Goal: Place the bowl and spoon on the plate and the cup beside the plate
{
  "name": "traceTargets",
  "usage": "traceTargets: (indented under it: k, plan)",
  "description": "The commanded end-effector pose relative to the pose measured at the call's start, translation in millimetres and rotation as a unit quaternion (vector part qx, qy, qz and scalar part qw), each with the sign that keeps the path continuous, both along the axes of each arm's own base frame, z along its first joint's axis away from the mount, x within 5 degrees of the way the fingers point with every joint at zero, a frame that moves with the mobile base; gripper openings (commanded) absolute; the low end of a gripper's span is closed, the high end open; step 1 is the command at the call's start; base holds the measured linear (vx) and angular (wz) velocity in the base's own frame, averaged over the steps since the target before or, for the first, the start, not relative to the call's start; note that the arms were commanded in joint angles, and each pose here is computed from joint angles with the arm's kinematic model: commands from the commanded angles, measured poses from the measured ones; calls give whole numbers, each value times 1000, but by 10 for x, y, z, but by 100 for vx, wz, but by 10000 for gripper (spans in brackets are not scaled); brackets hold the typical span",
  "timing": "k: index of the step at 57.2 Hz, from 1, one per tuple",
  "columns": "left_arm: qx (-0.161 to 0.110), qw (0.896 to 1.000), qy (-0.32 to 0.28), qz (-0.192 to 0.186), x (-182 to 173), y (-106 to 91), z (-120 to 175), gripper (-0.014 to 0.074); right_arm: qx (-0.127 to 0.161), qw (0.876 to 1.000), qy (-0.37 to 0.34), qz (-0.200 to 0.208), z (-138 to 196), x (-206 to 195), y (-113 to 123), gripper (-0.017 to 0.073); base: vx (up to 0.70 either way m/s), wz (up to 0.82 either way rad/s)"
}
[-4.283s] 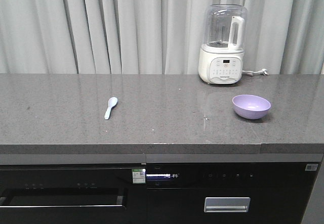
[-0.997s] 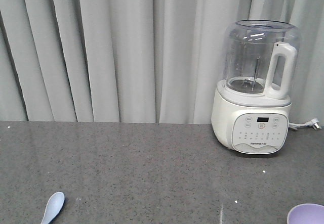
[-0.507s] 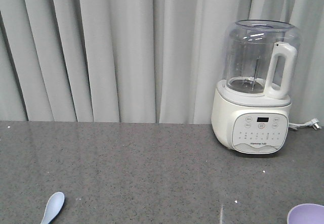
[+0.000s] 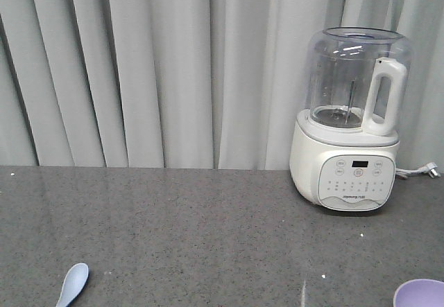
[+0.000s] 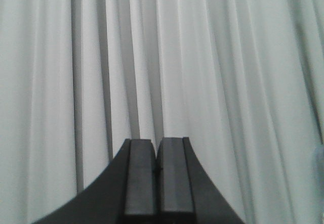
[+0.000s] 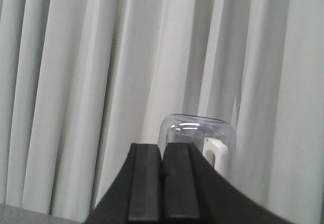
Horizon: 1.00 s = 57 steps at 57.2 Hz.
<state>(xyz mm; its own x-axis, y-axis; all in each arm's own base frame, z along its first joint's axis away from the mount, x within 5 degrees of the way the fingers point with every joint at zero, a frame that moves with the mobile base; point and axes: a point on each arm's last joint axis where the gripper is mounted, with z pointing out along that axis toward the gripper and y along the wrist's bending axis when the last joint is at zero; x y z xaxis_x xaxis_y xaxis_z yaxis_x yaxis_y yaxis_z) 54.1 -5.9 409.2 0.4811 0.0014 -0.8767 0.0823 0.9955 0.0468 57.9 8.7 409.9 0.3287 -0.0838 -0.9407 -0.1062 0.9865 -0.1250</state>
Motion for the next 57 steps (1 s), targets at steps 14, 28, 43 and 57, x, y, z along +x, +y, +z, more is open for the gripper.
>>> traceTargets:
  k: [14, 28, 43, 57]
  plan:
    - [22, 989, 143, 3, 878, -94, 86, -5, -19, 997, 74, -6, 144, 792, 109, -8, 0, 0]
    - [22, 990, 142, 3, 904, -97, 83, 156, -22, 995, 93, -5, 92, 895, 124, 181, 0, 0]
    - [26, 989, 144, 4, 905, -97, 79, 465, -19, 995, 94, -5, 91, 895, 124, 631, 0, 0]
    - [25, 991, 134, 4, 900, -97, 97, 523, -19, 995, 94, -5, 91, 895, 124, 687, 0, 0]
